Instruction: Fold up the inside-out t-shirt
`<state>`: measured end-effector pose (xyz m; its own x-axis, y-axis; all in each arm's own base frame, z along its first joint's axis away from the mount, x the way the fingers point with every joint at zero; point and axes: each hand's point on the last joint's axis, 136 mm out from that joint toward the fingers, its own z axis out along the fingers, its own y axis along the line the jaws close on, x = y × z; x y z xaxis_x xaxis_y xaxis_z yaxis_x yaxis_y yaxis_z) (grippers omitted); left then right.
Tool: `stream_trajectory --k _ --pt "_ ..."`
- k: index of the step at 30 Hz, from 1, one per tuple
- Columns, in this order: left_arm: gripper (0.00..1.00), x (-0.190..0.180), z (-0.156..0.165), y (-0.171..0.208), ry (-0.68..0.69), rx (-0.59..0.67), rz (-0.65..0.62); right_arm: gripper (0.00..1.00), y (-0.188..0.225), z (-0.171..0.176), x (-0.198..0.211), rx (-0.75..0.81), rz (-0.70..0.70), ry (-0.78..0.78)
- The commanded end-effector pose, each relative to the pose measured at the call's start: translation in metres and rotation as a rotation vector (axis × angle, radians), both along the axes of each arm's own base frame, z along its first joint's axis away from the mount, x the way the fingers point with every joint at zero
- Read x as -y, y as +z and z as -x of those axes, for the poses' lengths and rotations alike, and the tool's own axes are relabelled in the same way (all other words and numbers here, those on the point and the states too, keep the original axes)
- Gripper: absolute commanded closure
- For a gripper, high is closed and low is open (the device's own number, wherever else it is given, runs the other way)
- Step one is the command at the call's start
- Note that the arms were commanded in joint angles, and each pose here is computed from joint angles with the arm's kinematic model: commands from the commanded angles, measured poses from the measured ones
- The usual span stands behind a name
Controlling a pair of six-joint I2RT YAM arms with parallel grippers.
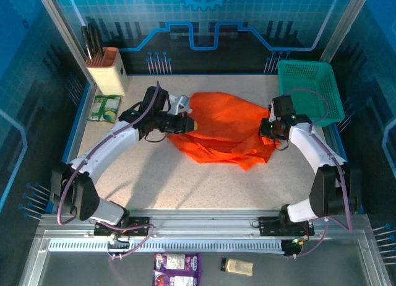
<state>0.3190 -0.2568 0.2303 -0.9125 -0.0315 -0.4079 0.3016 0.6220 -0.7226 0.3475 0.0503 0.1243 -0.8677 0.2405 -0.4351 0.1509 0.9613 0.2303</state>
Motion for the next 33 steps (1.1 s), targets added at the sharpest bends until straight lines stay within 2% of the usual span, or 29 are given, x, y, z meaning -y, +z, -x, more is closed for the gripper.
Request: stream_trajectory --k 1,3,5,8,11,14,18,22,24,29,33 --pt "0.96 0.022 -0.011 0.003 -0.031 0.086 -0.048 1.0 0.026 0.005 -0.014 0.069 -0.077 0.028" --pt "0.87 0.038 -0.01 -0.011 -0.074 0.098 -0.132 1.0 0.041 0.008 -0.025 0.096 -0.124 0.063" --pt "0.8 0.059 -0.008 -0.023 -0.114 0.103 -0.154 1.0 0.061 0.01 -0.037 0.132 -0.161 0.101" --pt "0.63 0.09 -0.007 -0.049 -0.169 0.101 -0.185 1.0 0.081 0.015 -0.045 0.155 -0.159 0.123" --pt "0.56 0.106 -0.013 -0.091 -0.169 0.02 -0.228 1.0 0.094 0.02 -0.041 0.17 -0.133 0.109" --pt "0.53 0.102 -0.022 -0.135 -0.14 -0.044 -0.317 1.0 0.097 0.025 -0.033 0.17 -0.1 0.085" --pt "0.55 0.075 -0.034 -0.188 -0.093 -0.108 -0.473 1.0 0.097 0.032 -0.025 0.156 -0.067 0.065" --pt "0.58 0.03 -0.047 -0.224 -0.024 -0.203 -0.533 1.0 0.099 0.04 -0.021 0.138 -0.055 0.057" --pt "0.59 -0.005 -0.058 -0.234 0.041 -0.246 -0.545 1.0 0.101 0.046 -0.021 0.133 -0.06 0.057" --pt "0.59 -0.097 -0.093 -0.23 0.26 -0.331 -0.444 1.0 0.094 0.06 -0.023 0.105 -0.084 0.051" --pt "0.59 -0.144 -0.119 -0.202 0.37 -0.303 -0.383 1.0 0.051 0.069 -0.018 0.019 -0.083 0.014"
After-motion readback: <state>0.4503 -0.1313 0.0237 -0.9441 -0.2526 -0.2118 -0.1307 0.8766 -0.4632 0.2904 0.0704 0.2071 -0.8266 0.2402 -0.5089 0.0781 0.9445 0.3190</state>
